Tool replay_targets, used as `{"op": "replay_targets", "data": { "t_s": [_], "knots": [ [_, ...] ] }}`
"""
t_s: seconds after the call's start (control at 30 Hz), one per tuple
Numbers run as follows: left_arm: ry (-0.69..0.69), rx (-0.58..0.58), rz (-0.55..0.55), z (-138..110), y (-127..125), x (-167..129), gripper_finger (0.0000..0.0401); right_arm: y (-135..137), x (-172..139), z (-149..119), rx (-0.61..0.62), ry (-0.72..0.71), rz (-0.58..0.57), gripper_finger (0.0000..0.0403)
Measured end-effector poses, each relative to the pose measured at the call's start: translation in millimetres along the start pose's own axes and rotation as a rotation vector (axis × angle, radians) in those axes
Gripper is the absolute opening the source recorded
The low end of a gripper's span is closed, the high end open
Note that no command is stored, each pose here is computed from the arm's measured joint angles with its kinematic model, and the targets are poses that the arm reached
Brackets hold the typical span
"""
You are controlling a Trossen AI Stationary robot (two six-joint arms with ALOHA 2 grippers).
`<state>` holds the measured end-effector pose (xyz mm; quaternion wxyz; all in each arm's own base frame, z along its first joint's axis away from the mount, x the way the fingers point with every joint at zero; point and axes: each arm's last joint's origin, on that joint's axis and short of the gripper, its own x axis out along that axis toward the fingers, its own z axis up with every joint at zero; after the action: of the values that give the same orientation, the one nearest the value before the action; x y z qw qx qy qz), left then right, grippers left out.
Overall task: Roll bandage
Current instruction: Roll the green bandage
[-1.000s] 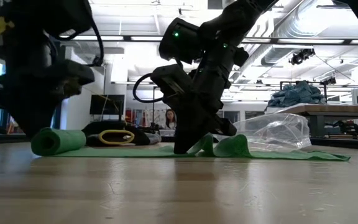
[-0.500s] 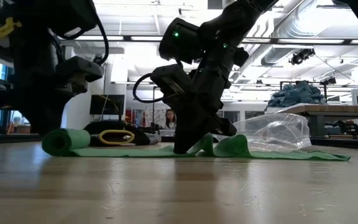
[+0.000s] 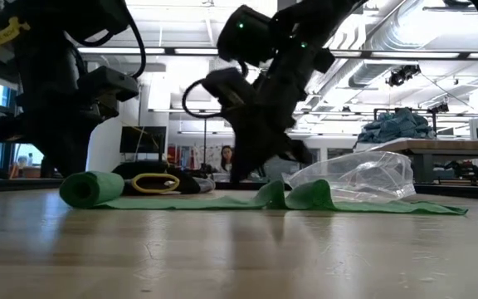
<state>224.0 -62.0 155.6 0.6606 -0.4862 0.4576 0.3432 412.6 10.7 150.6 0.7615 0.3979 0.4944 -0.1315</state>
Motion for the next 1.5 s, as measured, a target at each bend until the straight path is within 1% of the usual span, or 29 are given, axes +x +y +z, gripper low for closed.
{"op": "replay_targets", "data": {
  "t_s": [0.13, 0.2, 0.27, 0.5, 0.63, 0.87, 1.07, 1.17, 1.3, 1.4, 1.5],
  "knots": [
    [0.000, 0.001, 0.000, 0.0, -0.1, -0.1, 0.0000, 12.6, 4.6, 12.5, 0.024, -0.125, 0.140, 0.0000],
    [0.000, 0.001, 0.000, 0.0, -0.1, -0.1, 0.0000, 14.4, 9.6, 14.9, 0.043, -0.143, 0.178, 0.0000],
    [0.001, 0.000, -0.003, 0.0, -0.4, -0.1, 0.0000, 12.8, 15.8, 14.9, 0.064, -0.138, 0.181, 0.0000],
    [0.001, 0.000, -0.007, 0.2, -0.8, -0.1, 0.0000, 10.1, 36.2, 6.8, 0.074, -0.051, 0.207, 0.0000],
    [0.004, -0.001, -0.011, 0.1, -1.1, -0.1, 0.0000, 15.2, 35.5, 5.5, 0.068, -0.064, 0.232, 0.0000],
    [0.007, -0.002, -0.015, 0.0, -1.5, -0.1, 0.0000, 17.2, 35.7, 4.6, 0.104, -0.095, 0.220, 0.0000],
    [0.017, -0.003, -0.016, -0.3, -1.6, -0.1, 0.0000, 16.9, 35.8, 5.2, 0.106, -0.121, 0.203, 0.0000],
    [0.023, -0.003, -0.016, -0.4, -1.6, -0.1, 0.0000, 21.6, 33.4, 7.3, 0.057, -0.157, 0.185, 0.0000],
    [0.026, -0.002, -0.016, -0.5, -1.6, -0.1, 0.0000, 37.9, 20.1, 18.4, -0.115, -0.192, 0.150, 0.0000],
    [0.033, -0.002, -0.016, -0.7, -1.6, -0.1, 0.0000, 39.8, 13.6, 19.6, -0.262, -0.160, 0.057, 0.0000],
    [0.032, 0.001, -0.016, -0.8, -1.6, -0.1, 0.0000, 38.7, 14.2, 18.8, -0.332, -0.156, 0.048, 0.0000]
  ]
}}
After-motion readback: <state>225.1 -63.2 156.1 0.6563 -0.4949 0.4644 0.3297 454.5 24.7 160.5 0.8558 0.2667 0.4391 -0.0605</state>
